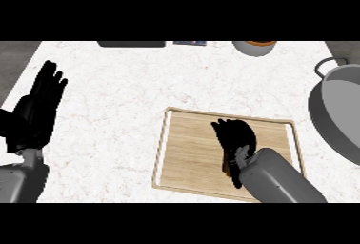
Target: Pick the sweet potato from the tray and place it in the pot
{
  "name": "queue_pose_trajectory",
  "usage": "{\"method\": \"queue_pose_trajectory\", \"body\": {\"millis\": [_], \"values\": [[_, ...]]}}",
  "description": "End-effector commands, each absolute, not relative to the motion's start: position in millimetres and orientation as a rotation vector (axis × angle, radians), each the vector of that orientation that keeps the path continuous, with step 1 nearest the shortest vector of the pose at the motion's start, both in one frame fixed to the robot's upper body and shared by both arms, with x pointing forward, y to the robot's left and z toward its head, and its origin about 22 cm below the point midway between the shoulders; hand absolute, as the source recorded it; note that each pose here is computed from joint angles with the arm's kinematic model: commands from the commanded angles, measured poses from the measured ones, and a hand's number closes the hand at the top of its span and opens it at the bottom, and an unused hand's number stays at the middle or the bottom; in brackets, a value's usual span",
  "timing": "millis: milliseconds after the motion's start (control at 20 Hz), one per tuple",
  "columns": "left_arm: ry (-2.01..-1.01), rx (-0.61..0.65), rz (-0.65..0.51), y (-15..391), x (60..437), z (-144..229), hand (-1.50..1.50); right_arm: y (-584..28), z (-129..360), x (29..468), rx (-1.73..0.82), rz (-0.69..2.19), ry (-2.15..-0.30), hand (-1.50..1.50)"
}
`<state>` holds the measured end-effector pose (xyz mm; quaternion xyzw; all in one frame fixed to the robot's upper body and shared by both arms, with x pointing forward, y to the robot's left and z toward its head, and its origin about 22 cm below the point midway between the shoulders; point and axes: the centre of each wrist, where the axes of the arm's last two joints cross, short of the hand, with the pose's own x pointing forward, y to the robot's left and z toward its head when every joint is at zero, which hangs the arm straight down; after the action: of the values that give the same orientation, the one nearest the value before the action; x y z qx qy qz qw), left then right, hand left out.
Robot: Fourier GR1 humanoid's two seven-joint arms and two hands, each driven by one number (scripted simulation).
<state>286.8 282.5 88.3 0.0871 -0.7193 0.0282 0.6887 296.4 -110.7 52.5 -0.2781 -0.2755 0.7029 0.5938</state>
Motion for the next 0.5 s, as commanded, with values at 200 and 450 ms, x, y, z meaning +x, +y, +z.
{"method": "queue_pose_trajectory", "body": {"millis": [200,450], "values": [[-1.616,0.207,0.081,290,285,72,0.00,-134,43,318,-0.683,1.615,-0.585,-1.50],[-1.620,0.192,0.073,272,294,78,0.00,-140,42,314,-0.637,1.795,-0.617,1.50]]}}
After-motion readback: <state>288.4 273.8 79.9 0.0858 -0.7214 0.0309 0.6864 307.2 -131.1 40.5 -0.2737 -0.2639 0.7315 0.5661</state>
